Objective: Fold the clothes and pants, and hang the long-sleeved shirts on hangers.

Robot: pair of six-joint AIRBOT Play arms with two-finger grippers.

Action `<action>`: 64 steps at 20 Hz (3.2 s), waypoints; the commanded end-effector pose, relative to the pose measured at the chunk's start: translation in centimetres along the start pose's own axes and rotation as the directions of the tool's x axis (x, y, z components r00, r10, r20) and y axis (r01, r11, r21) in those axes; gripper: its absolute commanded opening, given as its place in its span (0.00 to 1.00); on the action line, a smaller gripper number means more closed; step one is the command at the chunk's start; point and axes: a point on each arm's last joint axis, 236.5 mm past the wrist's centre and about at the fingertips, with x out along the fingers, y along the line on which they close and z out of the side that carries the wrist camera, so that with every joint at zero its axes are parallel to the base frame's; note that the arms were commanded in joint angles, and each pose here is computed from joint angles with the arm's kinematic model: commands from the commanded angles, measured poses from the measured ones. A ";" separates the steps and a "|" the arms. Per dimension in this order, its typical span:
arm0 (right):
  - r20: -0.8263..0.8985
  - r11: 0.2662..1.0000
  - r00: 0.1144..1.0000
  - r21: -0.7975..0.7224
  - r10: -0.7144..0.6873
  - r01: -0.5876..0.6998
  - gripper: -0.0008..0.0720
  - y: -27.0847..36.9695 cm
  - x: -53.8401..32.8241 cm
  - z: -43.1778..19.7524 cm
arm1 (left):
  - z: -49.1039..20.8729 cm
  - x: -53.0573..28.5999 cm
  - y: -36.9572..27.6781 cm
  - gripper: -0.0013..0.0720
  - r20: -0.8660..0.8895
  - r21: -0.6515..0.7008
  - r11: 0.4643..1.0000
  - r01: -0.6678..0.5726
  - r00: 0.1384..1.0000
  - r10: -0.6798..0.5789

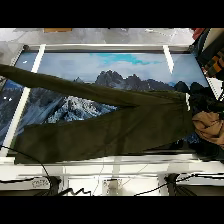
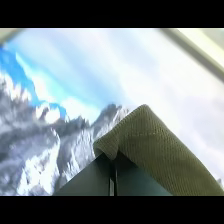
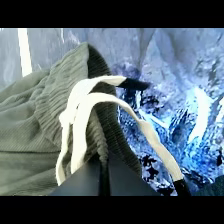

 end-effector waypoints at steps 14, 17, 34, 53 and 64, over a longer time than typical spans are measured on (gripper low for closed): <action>-0.007 0.999 0.999 -0.007 -0.045 0.045 0.06 -1.1 -0.1 -0.2 | -26.1 -4.4 11.3 0.97 -0.855 0.335 0.940 -0.059 0.401 0.329; -0.007 0.999 0.999 -0.007 -0.046 0.046 0.06 -1.1 0.0 -0.2 | -25.2 -0.9 7.6 0.97 -0.815 0.215 0.976 -0.025 0.547 0.193; -0.003 0.999 0.999 -0.009 -0.053 0.053 0.06 -1.3 0.0 -0.1 | -26.8 9.7 -1.5 0.64 -0.637 0.255 0.961 0.111 0.767 0.081; 0.144 0.991 0.982 -0.030 -0.121 0.127 0.06 -0.6 1.6 3.6 | 4.2 -0.1 -12.3 0.04 0.029 0.380 0.921 0.086 0.994 -0.104; 0.152 0.959 0.968 -0.173 -0.198 0.223 0.06 0.4 4.0 3.6 | -22.2 0.9 7.3 0.03 -0.644 0.382 0.918 -0.104 0.682 0.345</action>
